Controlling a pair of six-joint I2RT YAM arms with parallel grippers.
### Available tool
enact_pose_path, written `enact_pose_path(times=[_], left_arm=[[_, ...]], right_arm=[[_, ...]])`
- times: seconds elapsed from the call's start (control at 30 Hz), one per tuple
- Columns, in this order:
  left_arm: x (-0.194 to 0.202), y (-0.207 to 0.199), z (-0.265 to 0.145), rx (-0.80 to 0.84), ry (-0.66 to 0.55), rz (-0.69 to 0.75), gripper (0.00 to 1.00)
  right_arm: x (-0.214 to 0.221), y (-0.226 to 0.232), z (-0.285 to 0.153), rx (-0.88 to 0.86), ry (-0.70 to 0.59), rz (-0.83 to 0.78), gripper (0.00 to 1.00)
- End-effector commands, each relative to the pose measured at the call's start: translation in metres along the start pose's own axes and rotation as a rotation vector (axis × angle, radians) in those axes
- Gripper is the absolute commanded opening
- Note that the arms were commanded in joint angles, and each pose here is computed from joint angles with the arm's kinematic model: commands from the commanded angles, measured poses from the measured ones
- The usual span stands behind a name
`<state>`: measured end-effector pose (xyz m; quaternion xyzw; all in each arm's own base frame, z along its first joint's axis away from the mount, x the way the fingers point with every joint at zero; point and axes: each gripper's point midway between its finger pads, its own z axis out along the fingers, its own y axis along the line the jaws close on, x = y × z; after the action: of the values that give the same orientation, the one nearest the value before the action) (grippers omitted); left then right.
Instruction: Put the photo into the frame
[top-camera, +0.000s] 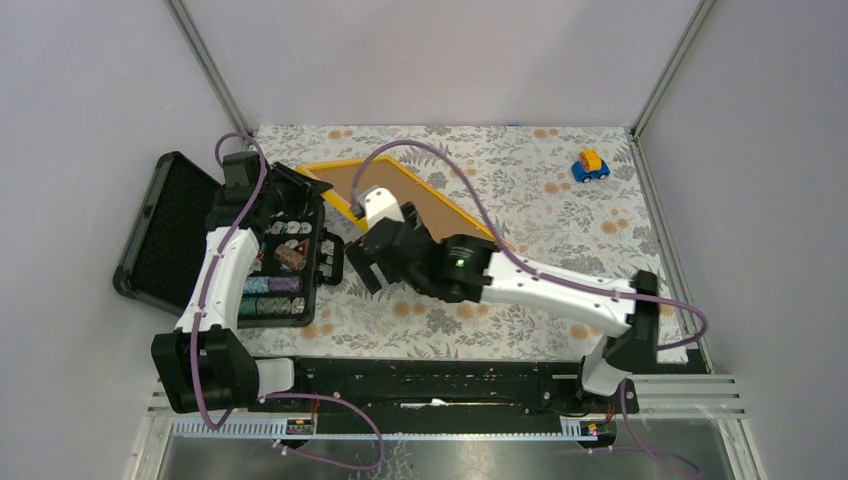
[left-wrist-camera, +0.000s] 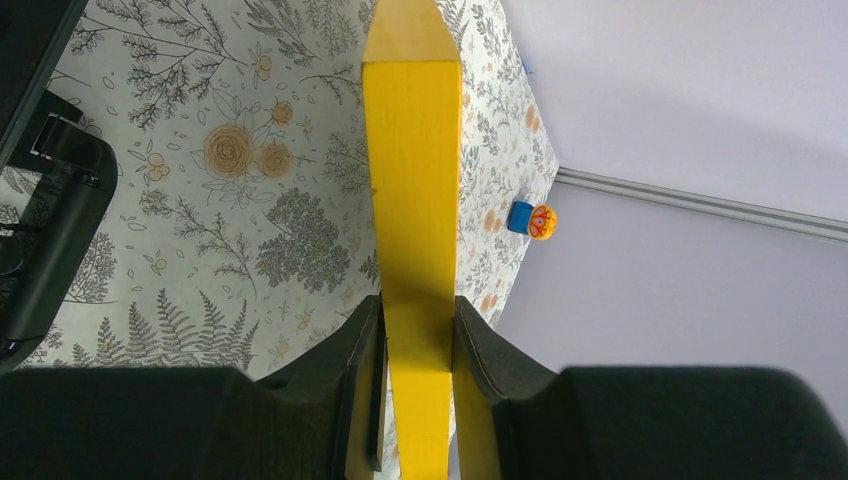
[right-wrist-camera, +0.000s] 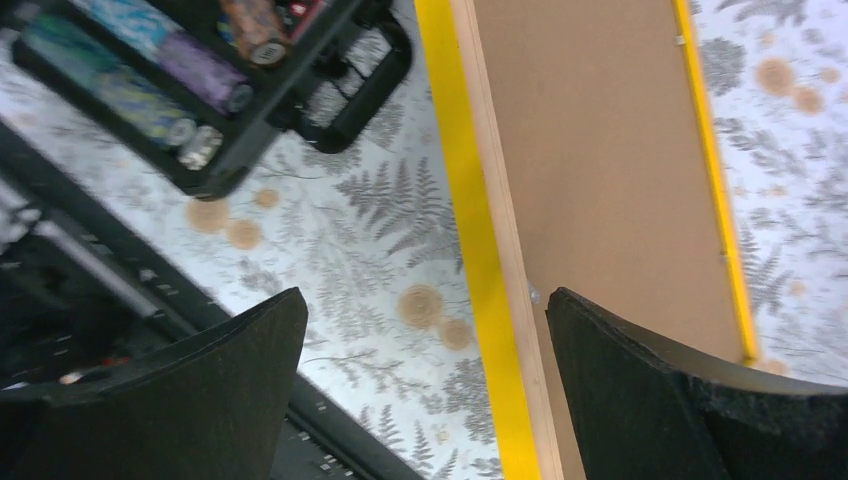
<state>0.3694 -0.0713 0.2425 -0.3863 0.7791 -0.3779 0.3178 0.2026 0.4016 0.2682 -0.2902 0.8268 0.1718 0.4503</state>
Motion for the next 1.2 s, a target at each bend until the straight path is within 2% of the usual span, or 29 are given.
enact_pose_path(times=[0.0, 0.2, 0.47, 0.73, 0.9, 0.97, 1.0, 1.07, 1.1, 1.13, 1.17], left_arm=[[-0.015, -0.055, -0.027, 0.171, -0.085, 0.088, 0.0], [-0.012, -0.051, -0.026, 0.166, -0.078, 0.08, 0.0], [-0.011, -0.048, -0.026, 0.161, -0.079, 0.084, 0.0], [-0.01, -0.046, -0.026, 0.158, -0.08, 0.078, 0.0], [-0.008, -0.052, -0.031, 0.178, -0.07, 0.081, 0.0], [-0.007, -0.06, -0.035, 0.206, -0.061, 0.114, 0.13], [-0.006, -0.067, -0.038, 0.23, -0.06, 0.146, 0.29], [-0.007, -0.079, -0.047, 0.266, -0.072, 0.21, 0.72], [-0.009, -0.085, -0.053, 0.274, -0.088, 0.242, 0.87], [-0.013, -0.09, -0.06, 0.272, -0.119, 0.272, 0.97], [-0.017, -0.095, -0.068, 0.265, -0.152, 0.32, 0.98]], right_arm=[[-0.005, -0.031, 0.006, 0.273, 0.013, -0.168, 0.96], [0.0, -0.034, 0.035, 0.391, 0.068, -0.341, 0.88], [0.01, -0.036, 0.06, 0.525, 0.118, -0.504, 0.71], [0.013, -0.042, 0.062, 0.597, 0.11, -0.547, 0.39], [0.002, -0.044, 0.058, 0.617, 0.075, -0.56, 0.01], [-0.006, -0.045, 0.054, 0.619, 0.052, -0.55, 0.0], [-0.01, -0.046, 0.051, 0.616, 0.042, -0.546, 0.0], [-0.021, -0.047, 0.042, 0.61, 0.019, -0.53, 0.0], [-0.027, -0.047, 0.037, 0.601, 0.006, -0.517, 0.0], [-0.031, -0.047, 0.034, 0.59, -0.004, -0.506, 0.0], [-0.036, -0.048, 0.03, 0.582, -0.016, -0.494, 0.0]])
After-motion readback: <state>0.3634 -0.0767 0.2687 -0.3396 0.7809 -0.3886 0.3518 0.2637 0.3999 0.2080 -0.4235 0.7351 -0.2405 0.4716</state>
